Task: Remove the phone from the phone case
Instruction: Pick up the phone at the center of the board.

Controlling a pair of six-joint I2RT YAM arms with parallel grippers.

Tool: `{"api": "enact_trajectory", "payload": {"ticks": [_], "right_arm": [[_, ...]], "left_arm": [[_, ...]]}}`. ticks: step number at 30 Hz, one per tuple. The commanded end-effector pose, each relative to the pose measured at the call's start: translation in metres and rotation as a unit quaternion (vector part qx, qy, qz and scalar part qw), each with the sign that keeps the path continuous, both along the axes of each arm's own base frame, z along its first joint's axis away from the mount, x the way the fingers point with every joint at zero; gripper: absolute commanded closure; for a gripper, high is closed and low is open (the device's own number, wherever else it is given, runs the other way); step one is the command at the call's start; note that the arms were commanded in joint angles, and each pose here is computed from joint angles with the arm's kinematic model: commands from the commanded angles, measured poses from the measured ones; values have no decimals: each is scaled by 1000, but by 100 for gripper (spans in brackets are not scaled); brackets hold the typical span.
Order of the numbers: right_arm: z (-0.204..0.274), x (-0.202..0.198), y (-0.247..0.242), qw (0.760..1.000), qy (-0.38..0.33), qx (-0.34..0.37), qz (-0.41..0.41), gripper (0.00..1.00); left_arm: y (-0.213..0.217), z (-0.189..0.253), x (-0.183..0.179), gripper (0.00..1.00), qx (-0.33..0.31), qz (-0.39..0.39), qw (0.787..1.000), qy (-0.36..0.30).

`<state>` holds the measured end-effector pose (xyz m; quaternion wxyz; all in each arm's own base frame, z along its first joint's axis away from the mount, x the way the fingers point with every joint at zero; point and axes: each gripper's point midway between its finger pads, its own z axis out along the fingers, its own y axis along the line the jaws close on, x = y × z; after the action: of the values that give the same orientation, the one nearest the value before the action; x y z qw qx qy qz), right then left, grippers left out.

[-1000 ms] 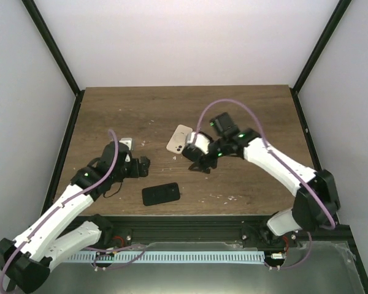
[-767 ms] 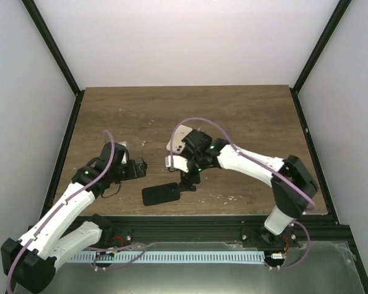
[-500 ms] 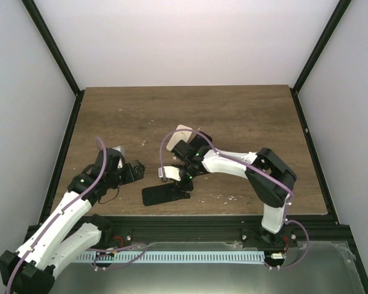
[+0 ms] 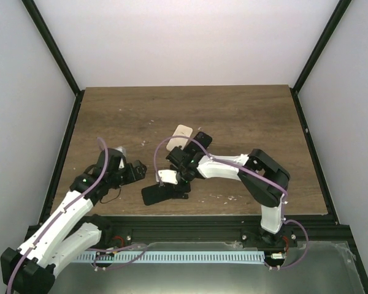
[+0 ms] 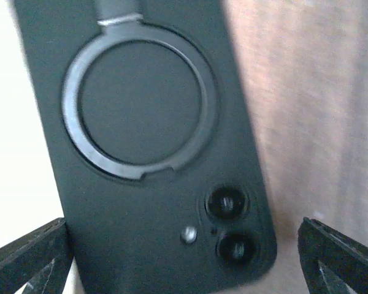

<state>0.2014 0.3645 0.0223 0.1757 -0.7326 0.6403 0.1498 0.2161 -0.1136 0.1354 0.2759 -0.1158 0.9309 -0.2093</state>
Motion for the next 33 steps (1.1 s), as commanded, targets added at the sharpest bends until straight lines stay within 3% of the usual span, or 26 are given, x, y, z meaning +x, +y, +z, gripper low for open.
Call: {"api": "enact_trajectory", "payload": {"ticks": [1,4,7,13,17,21,33], "right_arm": [[31,82,-16,989,-72,25,-123,0],[61,117,-33,978,-62,66,-188,0],[106,117,-52,970,-36,135,-197,0],[167,78,-121,929,55,296,-215,0],[184,81,-178,894,51,350,-275,0],[191,95,-201,875,41,365,-315,0],[190,94,-198,878,55,367,-303,0]], "left_arm": [[-12,7,7,2,-16,-33,999,-19],[-24,1,9,0,-40,-50,998,-15],[-38,-10,10,0,-47,-75,996,7],[-60,-37,10,0,56,-143,986,62],[-66,-58,10,0,106,-164,976,97],[-71,-72,12,0,117,-171,973,103],[-78,-106,12,0,136,-201,962,126]]}}
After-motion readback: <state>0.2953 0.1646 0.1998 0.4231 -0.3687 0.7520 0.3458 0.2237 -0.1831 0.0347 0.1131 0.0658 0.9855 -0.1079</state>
